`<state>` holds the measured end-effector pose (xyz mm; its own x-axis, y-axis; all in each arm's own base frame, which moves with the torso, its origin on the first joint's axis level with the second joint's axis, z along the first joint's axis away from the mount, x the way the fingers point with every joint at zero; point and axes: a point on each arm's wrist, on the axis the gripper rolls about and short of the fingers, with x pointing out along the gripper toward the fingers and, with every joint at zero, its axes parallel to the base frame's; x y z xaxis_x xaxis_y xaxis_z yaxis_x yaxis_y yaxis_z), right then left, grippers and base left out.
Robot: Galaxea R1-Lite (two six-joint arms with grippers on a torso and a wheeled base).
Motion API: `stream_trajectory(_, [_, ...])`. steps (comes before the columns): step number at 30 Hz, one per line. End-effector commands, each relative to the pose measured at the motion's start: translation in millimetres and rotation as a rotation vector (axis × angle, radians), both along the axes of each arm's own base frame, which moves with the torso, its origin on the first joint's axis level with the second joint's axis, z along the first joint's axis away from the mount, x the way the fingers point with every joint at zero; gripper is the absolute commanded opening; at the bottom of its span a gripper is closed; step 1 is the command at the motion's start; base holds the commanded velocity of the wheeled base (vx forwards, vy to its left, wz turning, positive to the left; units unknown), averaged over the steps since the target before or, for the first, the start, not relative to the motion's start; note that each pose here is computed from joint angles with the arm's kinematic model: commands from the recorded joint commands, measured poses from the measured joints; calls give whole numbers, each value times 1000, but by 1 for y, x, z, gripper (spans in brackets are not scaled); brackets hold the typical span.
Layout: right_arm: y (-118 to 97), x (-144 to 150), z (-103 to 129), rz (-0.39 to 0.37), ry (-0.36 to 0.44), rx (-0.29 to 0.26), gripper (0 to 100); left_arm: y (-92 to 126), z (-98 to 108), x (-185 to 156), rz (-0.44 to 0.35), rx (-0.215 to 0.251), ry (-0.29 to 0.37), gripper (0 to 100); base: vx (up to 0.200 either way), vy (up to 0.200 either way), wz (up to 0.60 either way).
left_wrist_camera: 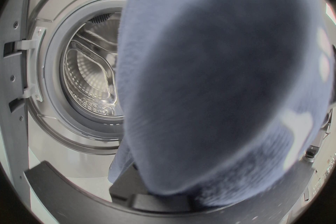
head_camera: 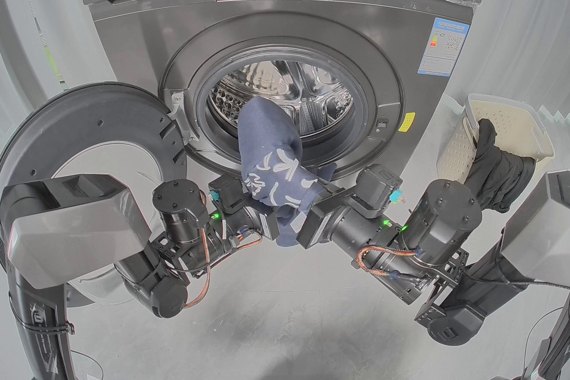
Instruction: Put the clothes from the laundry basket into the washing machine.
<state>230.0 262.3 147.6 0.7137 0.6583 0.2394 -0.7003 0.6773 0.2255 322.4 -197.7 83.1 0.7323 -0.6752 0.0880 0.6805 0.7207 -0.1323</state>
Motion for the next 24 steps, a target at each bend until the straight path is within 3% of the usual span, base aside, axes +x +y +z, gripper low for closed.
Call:
stream_trajectory(1, [-20, 8, -5, -76, 34, -23, 0, 8, 19, -1, 42, -34, -36, 0, 0, 0, 0])
stream_trajectory(8, [-47, 13, -31, -158, 135, -97, 0, 22, 47, -14, 59, -93, -62, 0, 0, 0, 0])
stream_trajectory(17, [-43, 16, -48, -144, 165, -142, 0, 27, 59, -39, 31, -102, -52, 0, 0, 0, 0])
stream_trajectory(18, [-41, 15, -47, -138, 159, -137, 100, 28, 60, -41, 31, -104, -55, 0, 0, 0, 0])
stream_trajectory(21, [-44, 4, -49, -113, 172, -167, 100, 32, 67, -48, 30, -114, -64, 0, 0, 0, 0])
stream_trajectory(23, [-55, -15, -53, -77, 195, -231, 100, 37, 71, -56, 25, -120, -62, 0, 0, 0, 0])
stream_trajectory(24, [-66, -28, -62, -40, 218, -302, 100, 41, 73, -63, 22, -119, -61, 0, 0, 0, 0])
